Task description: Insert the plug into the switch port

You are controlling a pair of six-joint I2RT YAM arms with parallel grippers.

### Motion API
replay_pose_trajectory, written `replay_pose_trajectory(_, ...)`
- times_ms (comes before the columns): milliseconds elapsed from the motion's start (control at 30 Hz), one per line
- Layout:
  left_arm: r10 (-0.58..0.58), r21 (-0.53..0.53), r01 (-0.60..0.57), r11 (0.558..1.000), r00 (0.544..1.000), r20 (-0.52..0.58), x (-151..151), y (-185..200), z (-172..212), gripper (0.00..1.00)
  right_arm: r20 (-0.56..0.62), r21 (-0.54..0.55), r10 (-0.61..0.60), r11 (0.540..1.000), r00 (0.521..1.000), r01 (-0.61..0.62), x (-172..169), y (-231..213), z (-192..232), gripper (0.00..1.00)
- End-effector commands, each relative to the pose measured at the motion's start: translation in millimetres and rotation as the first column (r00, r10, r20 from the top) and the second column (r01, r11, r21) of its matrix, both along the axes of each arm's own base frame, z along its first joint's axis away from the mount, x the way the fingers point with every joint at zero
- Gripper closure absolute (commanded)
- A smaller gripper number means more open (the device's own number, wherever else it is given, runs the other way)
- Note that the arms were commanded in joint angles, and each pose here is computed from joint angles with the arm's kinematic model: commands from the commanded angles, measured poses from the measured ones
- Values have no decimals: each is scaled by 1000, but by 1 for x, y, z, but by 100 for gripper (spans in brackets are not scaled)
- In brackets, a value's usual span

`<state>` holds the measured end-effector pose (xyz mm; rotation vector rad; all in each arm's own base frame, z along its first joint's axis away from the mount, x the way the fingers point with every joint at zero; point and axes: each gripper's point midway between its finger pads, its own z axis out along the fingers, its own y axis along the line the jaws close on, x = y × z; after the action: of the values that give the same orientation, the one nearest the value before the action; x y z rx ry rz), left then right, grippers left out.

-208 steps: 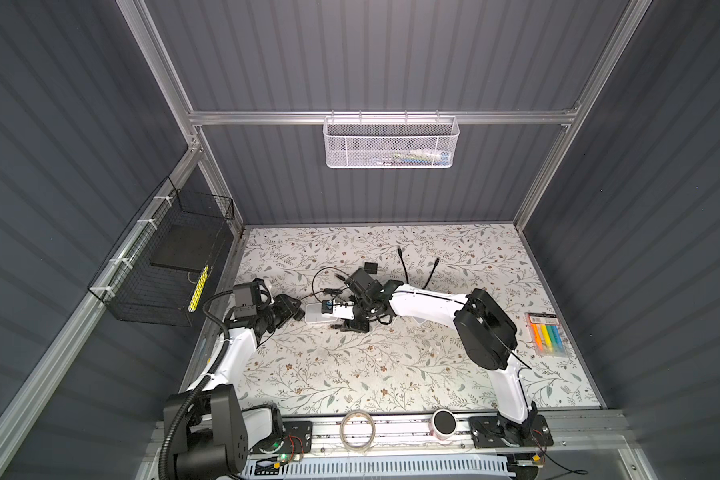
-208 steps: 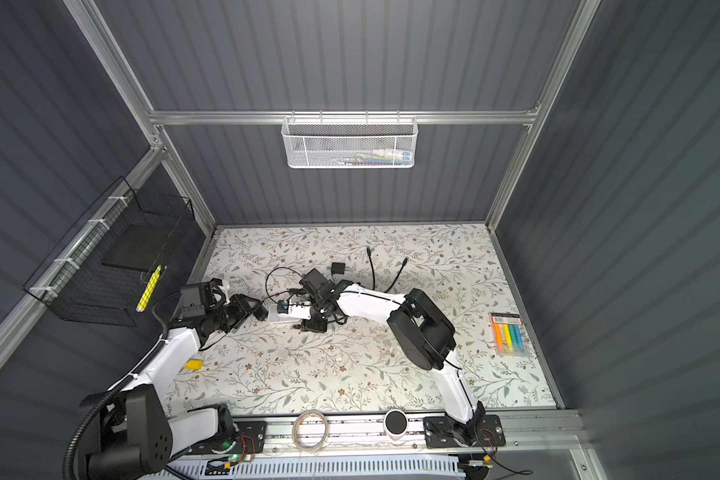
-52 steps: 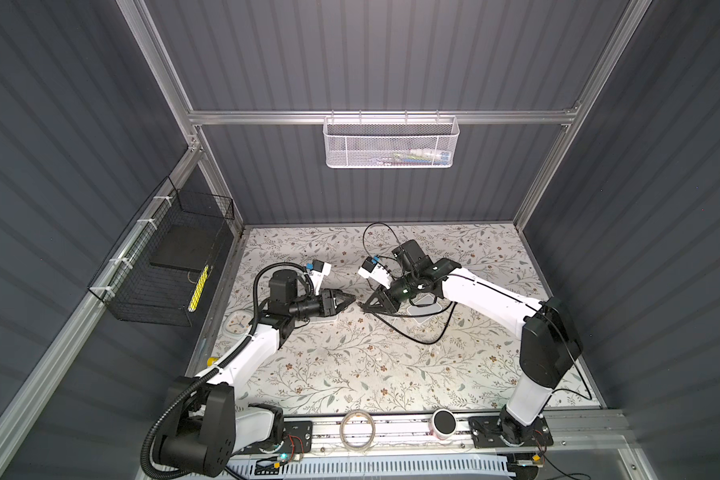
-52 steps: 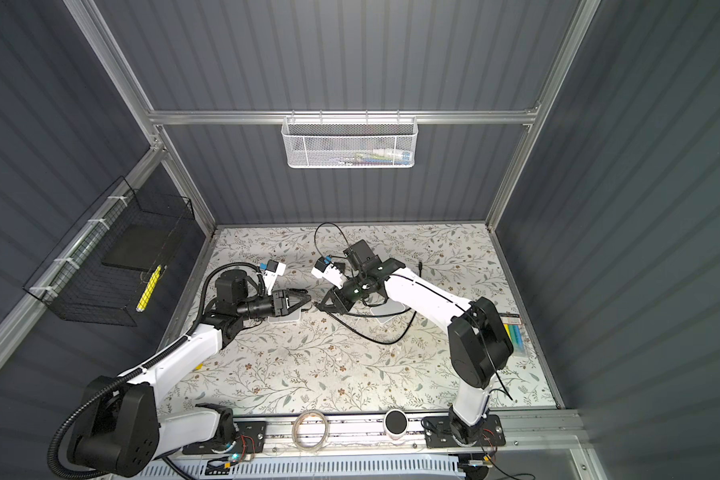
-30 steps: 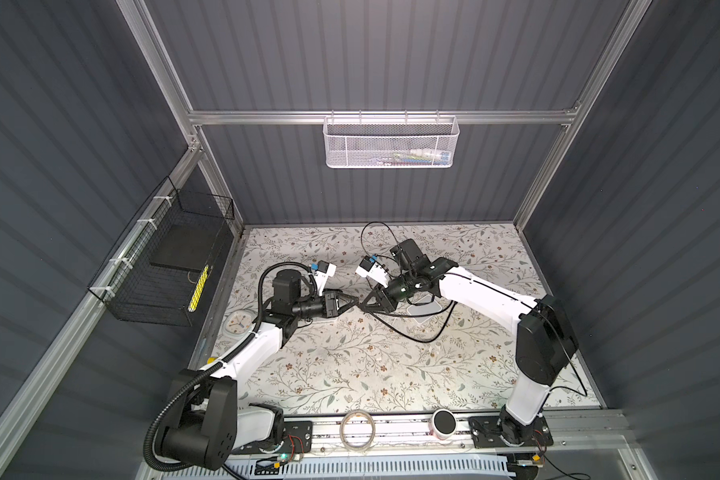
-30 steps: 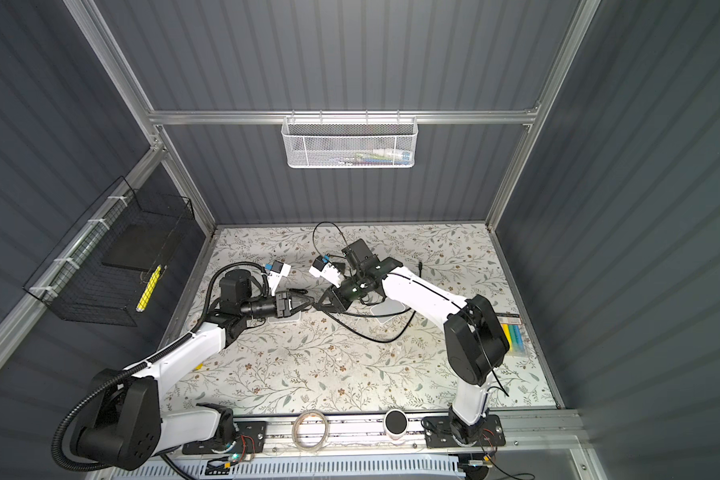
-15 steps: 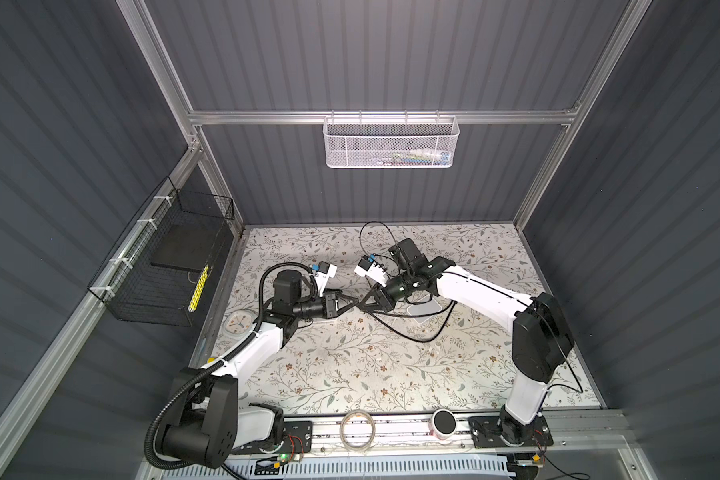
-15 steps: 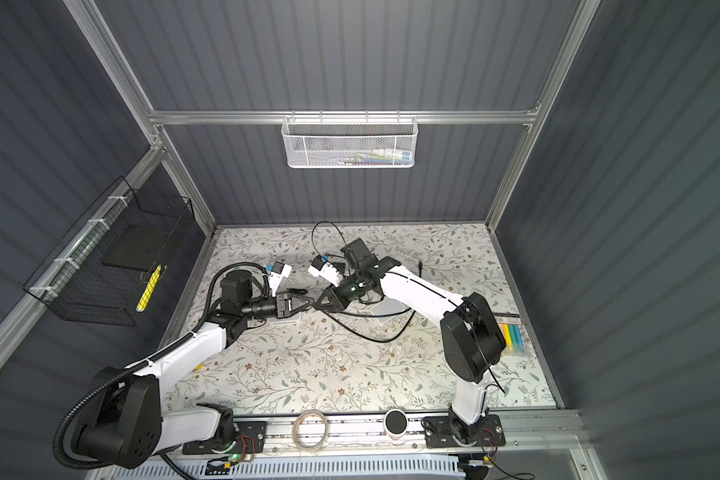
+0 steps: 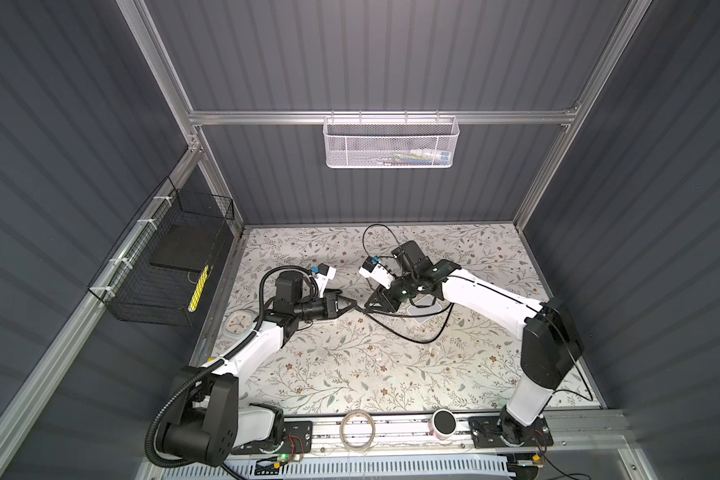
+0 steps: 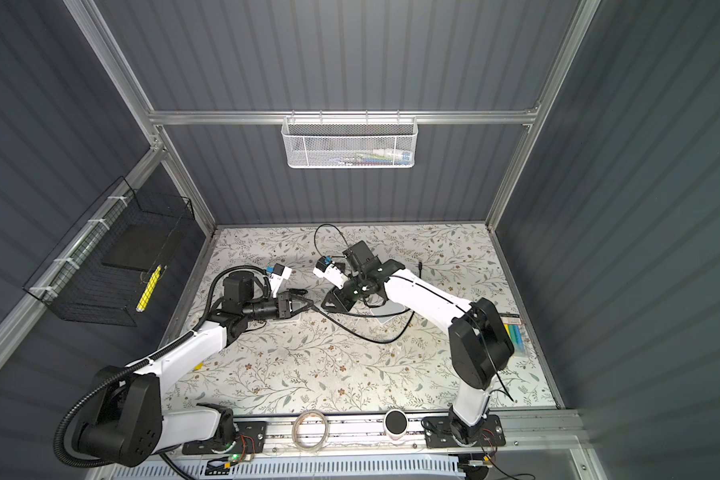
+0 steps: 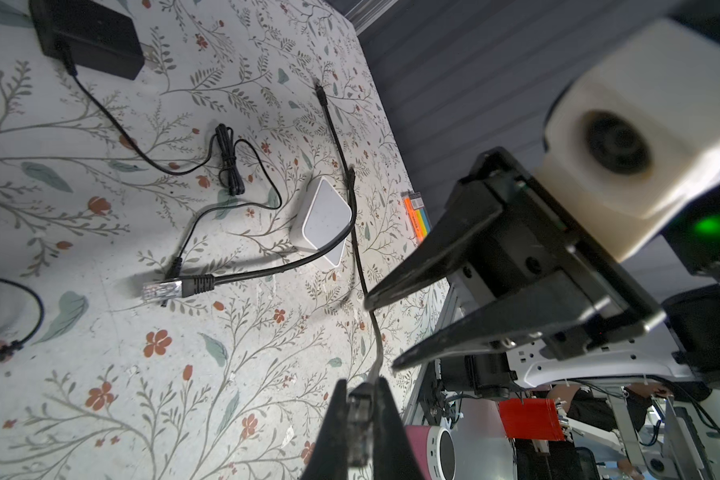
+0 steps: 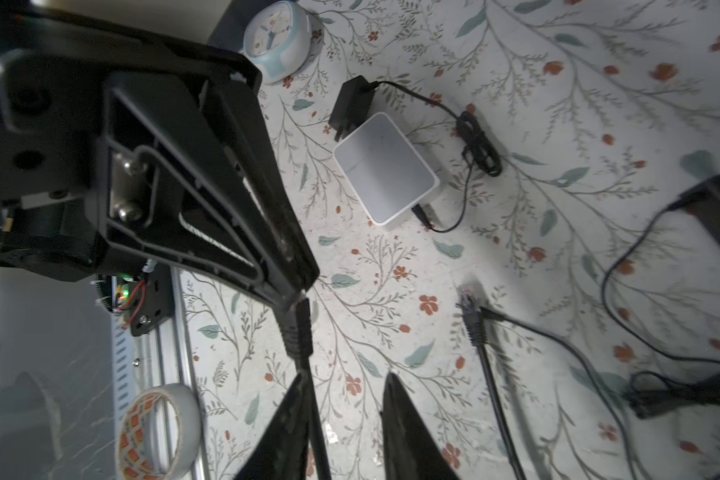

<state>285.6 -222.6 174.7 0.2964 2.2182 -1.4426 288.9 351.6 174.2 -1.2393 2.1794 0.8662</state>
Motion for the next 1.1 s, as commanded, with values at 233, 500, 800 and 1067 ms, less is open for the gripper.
replay_pose_trajectory(233,45,12,-44,999,990,-132,14,-3,-9,100,227,-17,38,999,973,-35,-13,18,-9,60)
replay_pose_trajectory(500,26,25,-23,999,991,-134,7,-2,-5,100,279,-88,14,996,960,11,7,25,-26,56)
replay_pose_trajectory(800,18,17,-16,1000,988,-156,6,-3,-12,100,277,-48,17,999,961,-3,5,35,-22,59)
replay_pose_trajectory(1067,16,18,-13,1000,987,-160,3,-2,-15,100,263,-33,29,999,964,-21,0,45,-24,65)
